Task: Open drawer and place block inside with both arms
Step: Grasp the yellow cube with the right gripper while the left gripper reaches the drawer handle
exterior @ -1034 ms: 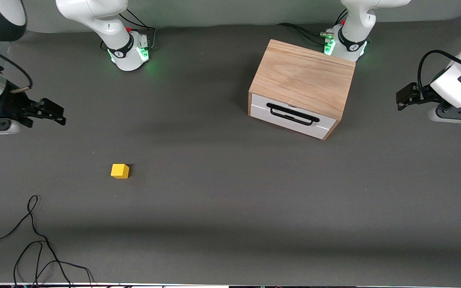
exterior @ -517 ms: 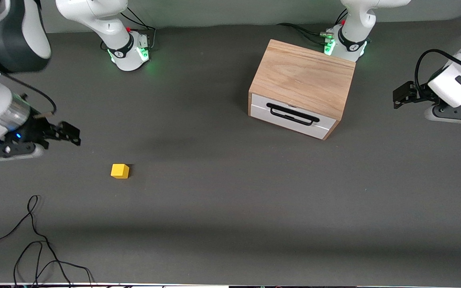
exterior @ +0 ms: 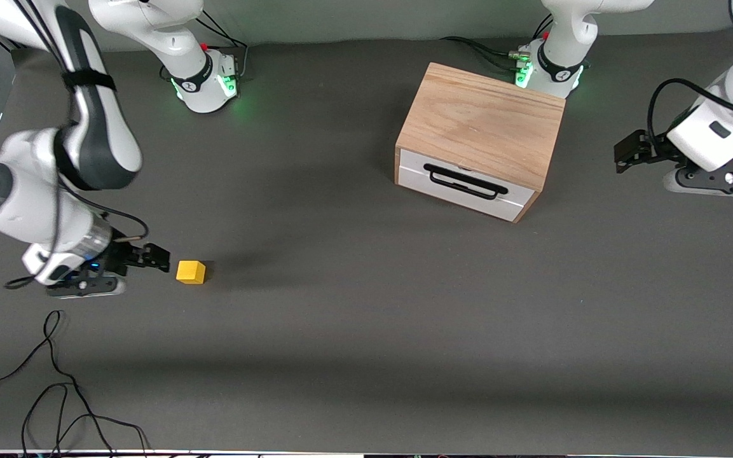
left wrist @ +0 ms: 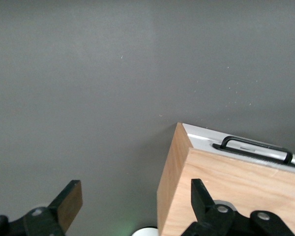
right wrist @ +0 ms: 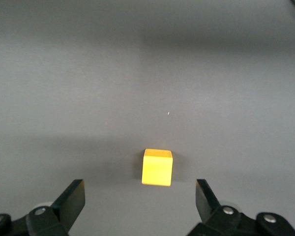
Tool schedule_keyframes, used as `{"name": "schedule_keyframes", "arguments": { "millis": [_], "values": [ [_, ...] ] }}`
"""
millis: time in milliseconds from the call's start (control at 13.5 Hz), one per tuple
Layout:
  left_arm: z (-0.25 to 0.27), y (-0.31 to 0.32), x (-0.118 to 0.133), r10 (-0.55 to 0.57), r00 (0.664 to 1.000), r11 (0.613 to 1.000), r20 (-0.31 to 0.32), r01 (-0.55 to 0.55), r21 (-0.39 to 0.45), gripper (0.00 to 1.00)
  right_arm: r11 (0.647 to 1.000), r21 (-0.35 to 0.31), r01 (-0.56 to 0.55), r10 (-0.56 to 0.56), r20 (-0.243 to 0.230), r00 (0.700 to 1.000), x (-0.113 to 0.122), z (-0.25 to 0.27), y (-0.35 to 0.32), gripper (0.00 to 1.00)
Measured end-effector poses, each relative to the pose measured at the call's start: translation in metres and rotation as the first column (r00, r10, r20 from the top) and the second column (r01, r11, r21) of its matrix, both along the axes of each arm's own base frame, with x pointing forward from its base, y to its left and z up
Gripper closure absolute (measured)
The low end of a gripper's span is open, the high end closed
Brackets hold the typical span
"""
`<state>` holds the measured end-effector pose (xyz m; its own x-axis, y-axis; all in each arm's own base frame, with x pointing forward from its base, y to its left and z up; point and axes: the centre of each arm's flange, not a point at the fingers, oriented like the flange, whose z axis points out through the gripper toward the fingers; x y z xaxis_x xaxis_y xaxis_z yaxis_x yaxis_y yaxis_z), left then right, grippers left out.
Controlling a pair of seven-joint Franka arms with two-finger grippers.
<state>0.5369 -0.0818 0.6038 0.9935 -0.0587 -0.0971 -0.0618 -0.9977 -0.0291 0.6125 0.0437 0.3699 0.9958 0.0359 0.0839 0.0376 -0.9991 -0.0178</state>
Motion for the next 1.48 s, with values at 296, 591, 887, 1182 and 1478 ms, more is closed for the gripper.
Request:
{"name": "schedule_keyframes", "arguments": {
  "millis": [296,591,887,1182,1478],
  "values": [
    [-0.029,-0.058,0.001,0.288,0.957,0.957,-0.032,-0.287,0.044,0.00,1.000,-0.012,0.013,-0.012,0.040,0.999,-0.036,-0.103,-0.007,0.00],
    [-0.088,-0.136,0.008,0.518,0.855,0.852,-0.034,-0.512,0.107,0.00,0.999,-0.006,0.045,-0.045,0.007,0.999,-0.046,-0.149,-0.011,0.00],
    [-0.150,-0.187,0.014,0.767,0.640,0.636,-0.032,-0.754,0.165,0.00,0.997,0.000,0.076,-0.076,-0.002,0.997,-0.047,-0.176,-0.015,0.00],
    [-0.220,-0.244,-0.012,0.833,0.553,0.533,-0.011,-0.797,0.283,0.00,0.997,-0.003,0.076,-0.076,0.000,0.997,-0.041,-0.183,-0.015,0.00],
    [-0.259,-0.263,-0.028,0.855,0.518,0.491,-0.019,-0.798,0.350,0.00,0.997,-0.002,0.076,-0.076,0.010,0.997,-0.035,-0.181,-0.014,0.43]
  ]
}}
